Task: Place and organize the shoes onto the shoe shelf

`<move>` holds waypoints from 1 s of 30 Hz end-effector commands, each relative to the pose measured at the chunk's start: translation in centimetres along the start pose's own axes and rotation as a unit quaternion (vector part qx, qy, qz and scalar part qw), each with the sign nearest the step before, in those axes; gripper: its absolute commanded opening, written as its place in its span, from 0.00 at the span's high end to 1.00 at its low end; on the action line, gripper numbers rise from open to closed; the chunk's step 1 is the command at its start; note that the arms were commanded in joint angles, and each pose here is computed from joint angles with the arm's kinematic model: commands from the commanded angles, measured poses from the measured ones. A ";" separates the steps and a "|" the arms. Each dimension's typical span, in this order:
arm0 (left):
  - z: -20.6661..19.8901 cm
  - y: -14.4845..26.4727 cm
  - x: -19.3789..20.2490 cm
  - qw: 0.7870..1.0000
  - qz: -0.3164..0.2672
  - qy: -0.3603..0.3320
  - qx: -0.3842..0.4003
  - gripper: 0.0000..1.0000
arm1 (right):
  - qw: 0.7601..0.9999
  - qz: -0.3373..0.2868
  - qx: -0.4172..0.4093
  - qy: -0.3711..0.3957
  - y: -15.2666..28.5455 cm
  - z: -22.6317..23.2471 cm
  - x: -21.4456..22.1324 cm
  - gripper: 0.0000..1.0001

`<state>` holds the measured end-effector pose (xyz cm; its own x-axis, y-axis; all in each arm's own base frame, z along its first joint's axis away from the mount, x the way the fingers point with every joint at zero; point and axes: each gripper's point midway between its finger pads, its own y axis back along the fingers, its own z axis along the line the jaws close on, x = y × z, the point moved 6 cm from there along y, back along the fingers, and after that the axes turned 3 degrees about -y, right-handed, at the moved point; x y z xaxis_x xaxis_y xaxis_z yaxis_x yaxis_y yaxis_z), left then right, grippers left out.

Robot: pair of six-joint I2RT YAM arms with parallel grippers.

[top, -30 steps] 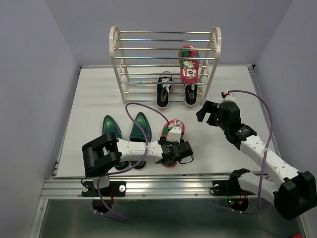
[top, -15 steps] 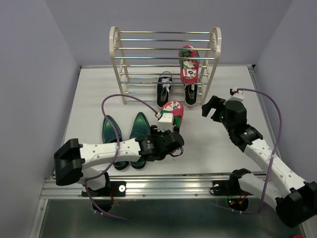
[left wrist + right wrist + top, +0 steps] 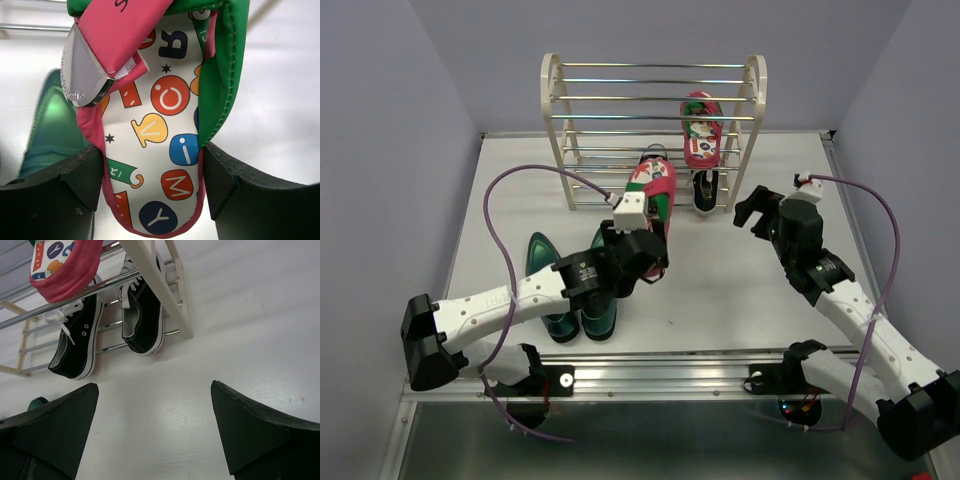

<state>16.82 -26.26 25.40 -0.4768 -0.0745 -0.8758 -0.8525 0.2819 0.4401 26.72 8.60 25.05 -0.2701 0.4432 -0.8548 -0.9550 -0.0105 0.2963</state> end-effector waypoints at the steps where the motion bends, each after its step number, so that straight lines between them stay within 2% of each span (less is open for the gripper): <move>1: 1.3 -1.8 -4.9 0.997 -0.056 0.041 -0.045 1.00 | 0.999 -0.049 -0.004 -0.021 0.5 1.0 -3.0 0.00; 9: 1.8 -5.2 -9.8 0.992 -0.099 0.053 -0.065 1.00 | 0.999 -0.052 0.003 -0.015 0.4 0.9 -3.2 0.00; 21: 1.9 -11.3 -13.6 0.991 -0.087 0.019 -0.098 1.00 | 0.998 -0.061 0.030 -0.006 0.4 0.1 -3.3 0.00; 22: 2.0 -11.4 -14.8 0.990 -0.096 0.018 -0.101 1.00 | 0.998 -0.060 0.032 -0.005 0.4 0.0 -3.3 0.00; 30: 0.9 -14.7 -16.7 0.987 -0.100 -0.005 -0.125 1.00 | 0.996 -0.070 0.047 -0.003 0.6 -0.5 -3.5 0.00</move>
<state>36.37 -28.54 27.93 -0.4254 -0.0299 -0.9045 -0.9048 0.0351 0.4244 26.90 7.37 25.34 -0.2204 0.4295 -0.8758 -0.9543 0.0910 0.2848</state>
